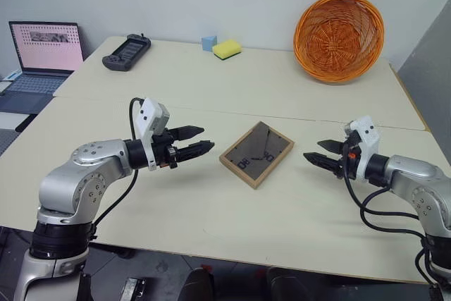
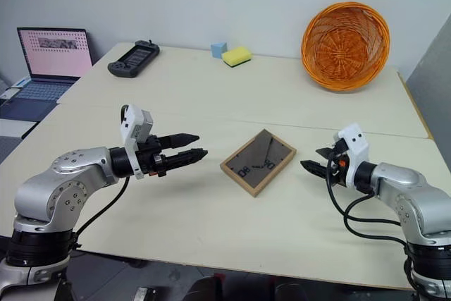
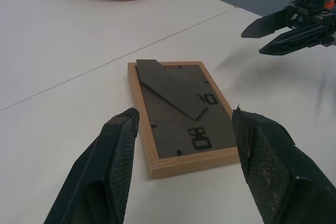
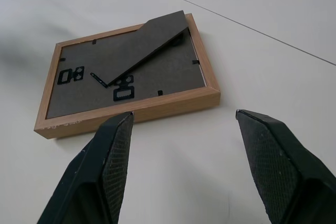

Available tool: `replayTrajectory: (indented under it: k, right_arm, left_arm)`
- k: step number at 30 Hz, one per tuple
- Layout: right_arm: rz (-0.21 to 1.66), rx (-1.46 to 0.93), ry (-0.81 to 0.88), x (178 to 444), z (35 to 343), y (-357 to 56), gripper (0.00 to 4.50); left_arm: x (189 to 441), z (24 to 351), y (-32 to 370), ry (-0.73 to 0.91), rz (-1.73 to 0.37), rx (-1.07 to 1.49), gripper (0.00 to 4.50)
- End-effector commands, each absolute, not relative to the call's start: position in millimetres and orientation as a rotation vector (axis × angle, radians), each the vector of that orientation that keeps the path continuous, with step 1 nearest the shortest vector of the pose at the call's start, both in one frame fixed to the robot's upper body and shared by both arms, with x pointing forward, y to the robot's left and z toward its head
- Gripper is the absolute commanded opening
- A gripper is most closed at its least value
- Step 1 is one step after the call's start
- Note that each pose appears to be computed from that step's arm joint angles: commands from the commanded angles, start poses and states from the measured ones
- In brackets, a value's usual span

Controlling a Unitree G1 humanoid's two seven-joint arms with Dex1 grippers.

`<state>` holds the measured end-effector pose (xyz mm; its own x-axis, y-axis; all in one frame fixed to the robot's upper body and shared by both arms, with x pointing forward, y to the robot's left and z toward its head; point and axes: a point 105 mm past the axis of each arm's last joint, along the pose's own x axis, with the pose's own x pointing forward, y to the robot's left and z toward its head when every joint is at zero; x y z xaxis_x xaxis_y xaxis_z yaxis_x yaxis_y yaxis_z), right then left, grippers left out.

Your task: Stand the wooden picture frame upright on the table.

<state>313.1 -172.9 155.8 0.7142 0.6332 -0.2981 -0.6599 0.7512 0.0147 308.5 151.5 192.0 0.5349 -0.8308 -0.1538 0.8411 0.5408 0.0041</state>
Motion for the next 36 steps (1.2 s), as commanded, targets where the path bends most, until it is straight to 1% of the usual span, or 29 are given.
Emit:
replayTrajectory:
  k: [1,6,28,32,34,35,36]
  right_arm:
    - [0.715,-0.085,0.256,313,166,-171,3.29]
    - [0.711,-0.09,0.259,313,165,-170,3.29]
    - [0.713,-0.095,0.264,312,163,-167,3.29]
    - [0.697,-0.083,0.258,315,163,-169,3.29]
    - [0.699,-0.061,0.235,317,167,-168,2.93]
    - [0.705,-0.053,0.227,316,168,-167,2.82]
    - [0.715,-0.052,0.222,315,169,-165,2.58]
  left_arm:
    - [304,202,148,0.1,-1.002,0.092,3.01]
    - [301,203,144,0.093,-1.018,0.091,3.01]
    - [304,208,143,0.083,-1.01,0.119,3.01]
    - [305,208,143,0.092,-1.003,0.094,3.01]
    - [306,209,142,0.085,-1.002,0.083,2.64]
    - [305,210,142,0.079,-1.007,0.074,2.56]
    - [303,211,142,0.077,-1.016,0.07,2.32]
